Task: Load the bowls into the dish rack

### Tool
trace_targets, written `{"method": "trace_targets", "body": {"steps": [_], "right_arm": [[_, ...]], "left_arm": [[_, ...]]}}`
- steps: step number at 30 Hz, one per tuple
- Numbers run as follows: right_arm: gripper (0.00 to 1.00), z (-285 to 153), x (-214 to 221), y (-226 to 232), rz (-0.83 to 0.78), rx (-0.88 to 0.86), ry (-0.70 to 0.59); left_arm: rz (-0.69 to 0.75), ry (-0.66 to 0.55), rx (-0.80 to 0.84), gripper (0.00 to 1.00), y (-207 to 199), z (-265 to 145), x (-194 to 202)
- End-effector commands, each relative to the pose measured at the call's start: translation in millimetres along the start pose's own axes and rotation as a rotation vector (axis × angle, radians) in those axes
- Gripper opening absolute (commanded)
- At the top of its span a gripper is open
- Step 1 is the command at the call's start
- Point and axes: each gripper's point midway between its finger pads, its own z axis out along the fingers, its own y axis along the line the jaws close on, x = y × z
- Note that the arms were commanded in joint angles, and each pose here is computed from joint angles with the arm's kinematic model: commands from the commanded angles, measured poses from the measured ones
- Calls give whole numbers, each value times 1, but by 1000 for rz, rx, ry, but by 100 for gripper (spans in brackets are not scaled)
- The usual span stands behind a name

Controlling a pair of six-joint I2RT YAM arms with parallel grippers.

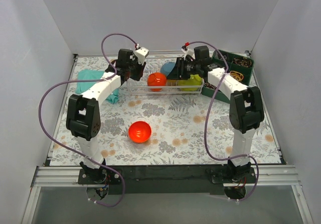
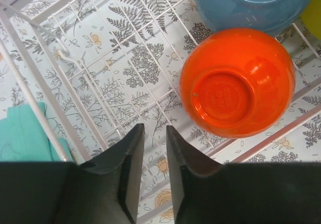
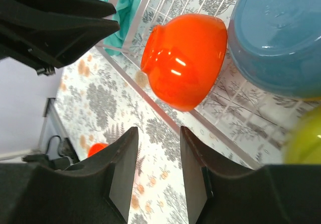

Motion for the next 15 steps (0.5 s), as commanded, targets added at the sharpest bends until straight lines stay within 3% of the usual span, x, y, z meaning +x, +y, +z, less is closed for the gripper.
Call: {"method": "trace_targets", "body": {"steps": [1,6,11,15], "right_arm": [[47,-39,-22,18,-227,110,-40],[43,-57,-28,4,-334,247,-73],[3,-46,-43,-29,-457,352,-64],[1,-33,-57,-37,-585,373,-38]], "left_arm": [[32,-155,-51,28,6,-42,-50],[49,-166,-56,33,5,-50,-47],[25,-159,-23,38,-1,-37,-40],[-20,-151,1,36,-3,-19,-40]]}}
